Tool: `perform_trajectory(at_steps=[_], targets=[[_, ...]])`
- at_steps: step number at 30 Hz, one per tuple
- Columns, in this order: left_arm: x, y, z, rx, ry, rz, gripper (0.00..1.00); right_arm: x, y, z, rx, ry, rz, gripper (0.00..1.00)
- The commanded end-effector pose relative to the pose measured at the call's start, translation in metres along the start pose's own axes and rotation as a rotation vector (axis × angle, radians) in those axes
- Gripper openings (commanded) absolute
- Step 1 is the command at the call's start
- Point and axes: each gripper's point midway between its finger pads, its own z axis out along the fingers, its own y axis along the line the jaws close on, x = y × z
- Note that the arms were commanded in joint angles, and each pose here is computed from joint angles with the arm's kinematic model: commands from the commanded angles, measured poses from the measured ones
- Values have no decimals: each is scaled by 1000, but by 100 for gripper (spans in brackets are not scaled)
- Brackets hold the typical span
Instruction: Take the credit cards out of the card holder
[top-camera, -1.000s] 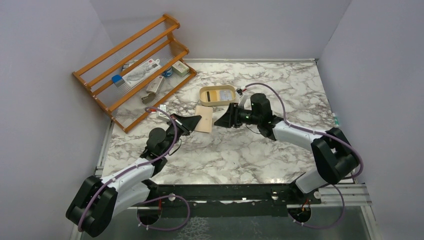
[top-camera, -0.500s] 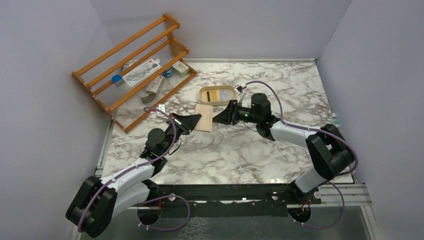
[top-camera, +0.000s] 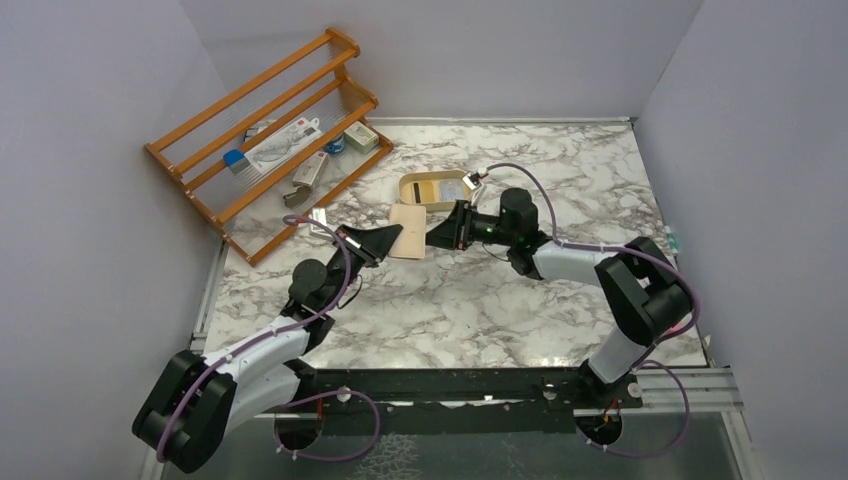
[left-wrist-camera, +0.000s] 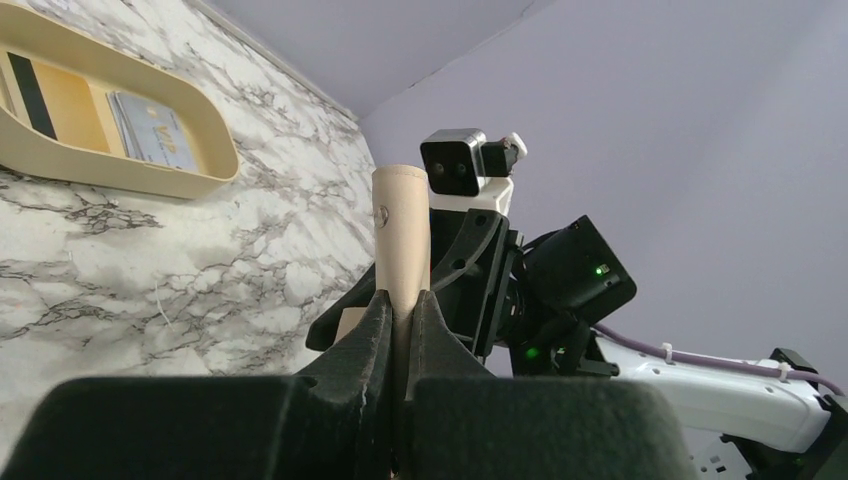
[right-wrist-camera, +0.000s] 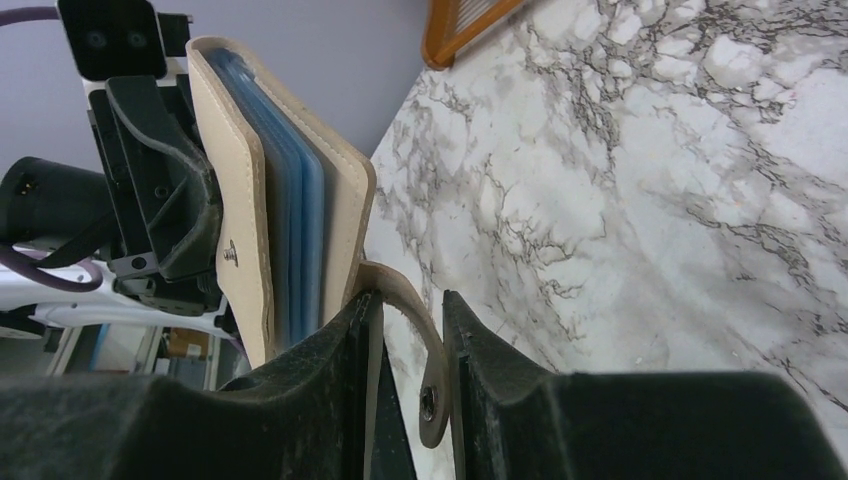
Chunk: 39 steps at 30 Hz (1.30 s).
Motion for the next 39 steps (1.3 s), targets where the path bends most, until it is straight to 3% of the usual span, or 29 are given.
perform_trajectory(at_steps=[1,6,10,13,26,39], targets=[[2,-15,-2,72,7,-21,0,0,19,2,-118,12,-28,33],[1,-12,-4,65,-1,-19,0,3,22,0,-139,24,-32,34],[-3,-12,-5,67,-18,-5,0,9,18,-4,-118,35,-38,52],[-4,-12,-6,66,-22,-2,0,11,18,-8,-112,35,-51,57],[-6,-10,-5,60,-26,3,0,-11,4,-34,-5,-38,-86,57],[-5,-14,1,72,-12,-3,0,-19,19,-31,-113,-45,-97,55]])
